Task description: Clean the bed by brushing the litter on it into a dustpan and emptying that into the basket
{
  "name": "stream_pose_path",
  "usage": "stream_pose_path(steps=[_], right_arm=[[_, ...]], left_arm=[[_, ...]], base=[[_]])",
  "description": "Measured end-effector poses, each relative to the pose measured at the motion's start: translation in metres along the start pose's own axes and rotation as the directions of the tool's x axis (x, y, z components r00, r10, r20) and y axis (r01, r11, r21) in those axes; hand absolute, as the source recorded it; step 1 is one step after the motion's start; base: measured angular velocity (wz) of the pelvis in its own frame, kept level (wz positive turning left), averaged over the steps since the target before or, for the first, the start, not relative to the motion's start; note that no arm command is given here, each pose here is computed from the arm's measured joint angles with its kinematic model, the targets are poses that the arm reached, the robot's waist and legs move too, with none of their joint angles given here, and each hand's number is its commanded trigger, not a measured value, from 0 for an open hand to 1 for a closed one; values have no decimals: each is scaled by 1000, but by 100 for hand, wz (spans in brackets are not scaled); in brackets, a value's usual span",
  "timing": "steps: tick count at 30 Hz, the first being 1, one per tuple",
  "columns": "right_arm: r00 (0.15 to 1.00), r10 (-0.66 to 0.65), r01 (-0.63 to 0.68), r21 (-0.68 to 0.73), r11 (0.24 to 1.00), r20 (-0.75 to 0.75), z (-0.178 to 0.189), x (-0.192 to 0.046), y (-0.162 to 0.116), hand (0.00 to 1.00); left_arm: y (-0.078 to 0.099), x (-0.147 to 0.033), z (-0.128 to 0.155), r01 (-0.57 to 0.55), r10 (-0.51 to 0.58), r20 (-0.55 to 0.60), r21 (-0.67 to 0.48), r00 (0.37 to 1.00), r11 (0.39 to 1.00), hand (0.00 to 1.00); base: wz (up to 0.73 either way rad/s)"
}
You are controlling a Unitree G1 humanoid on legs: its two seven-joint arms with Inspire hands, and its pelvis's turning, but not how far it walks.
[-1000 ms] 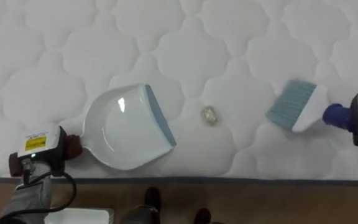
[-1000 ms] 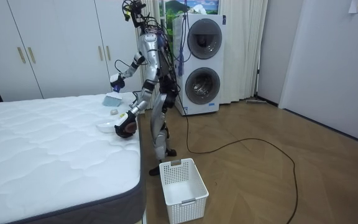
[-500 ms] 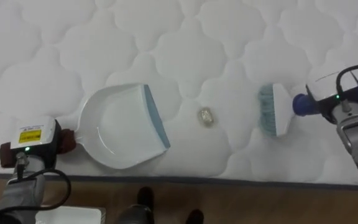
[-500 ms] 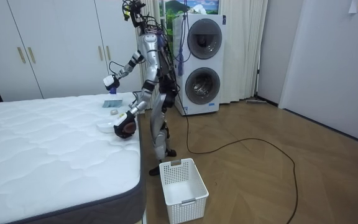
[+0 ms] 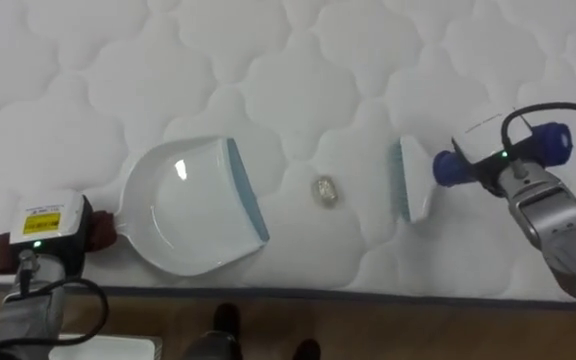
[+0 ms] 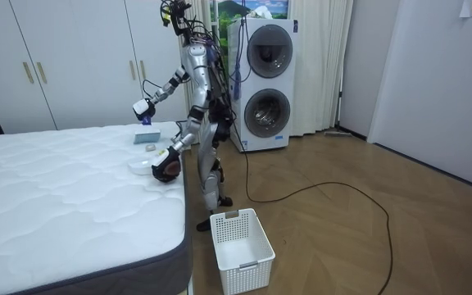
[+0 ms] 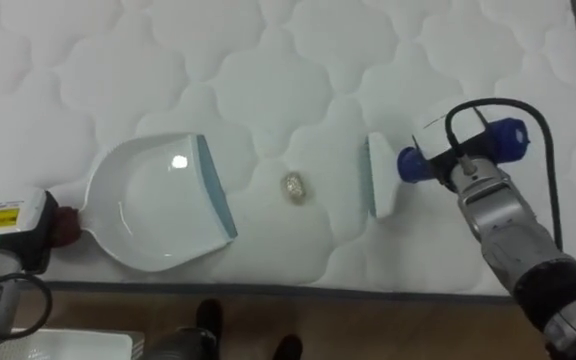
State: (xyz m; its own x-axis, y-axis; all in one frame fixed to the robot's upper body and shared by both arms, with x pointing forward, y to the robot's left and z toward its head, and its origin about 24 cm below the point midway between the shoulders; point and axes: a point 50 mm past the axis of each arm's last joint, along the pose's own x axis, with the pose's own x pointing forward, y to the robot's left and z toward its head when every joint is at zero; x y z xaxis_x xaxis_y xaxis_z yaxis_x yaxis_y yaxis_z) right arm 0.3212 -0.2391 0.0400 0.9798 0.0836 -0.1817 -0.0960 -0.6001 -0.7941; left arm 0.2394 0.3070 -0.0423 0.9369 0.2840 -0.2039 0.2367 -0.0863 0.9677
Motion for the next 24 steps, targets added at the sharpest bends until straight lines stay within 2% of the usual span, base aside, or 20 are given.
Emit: stream_pose_path(steps=[24], right_arm=[[976, -125, 108, 100, 989, 179, 44, 2, -42, 100]], left_arm=[[-5, -6, 0, -4, 4, 26, -2, 1000, 1000, 100]], base=[[0]])
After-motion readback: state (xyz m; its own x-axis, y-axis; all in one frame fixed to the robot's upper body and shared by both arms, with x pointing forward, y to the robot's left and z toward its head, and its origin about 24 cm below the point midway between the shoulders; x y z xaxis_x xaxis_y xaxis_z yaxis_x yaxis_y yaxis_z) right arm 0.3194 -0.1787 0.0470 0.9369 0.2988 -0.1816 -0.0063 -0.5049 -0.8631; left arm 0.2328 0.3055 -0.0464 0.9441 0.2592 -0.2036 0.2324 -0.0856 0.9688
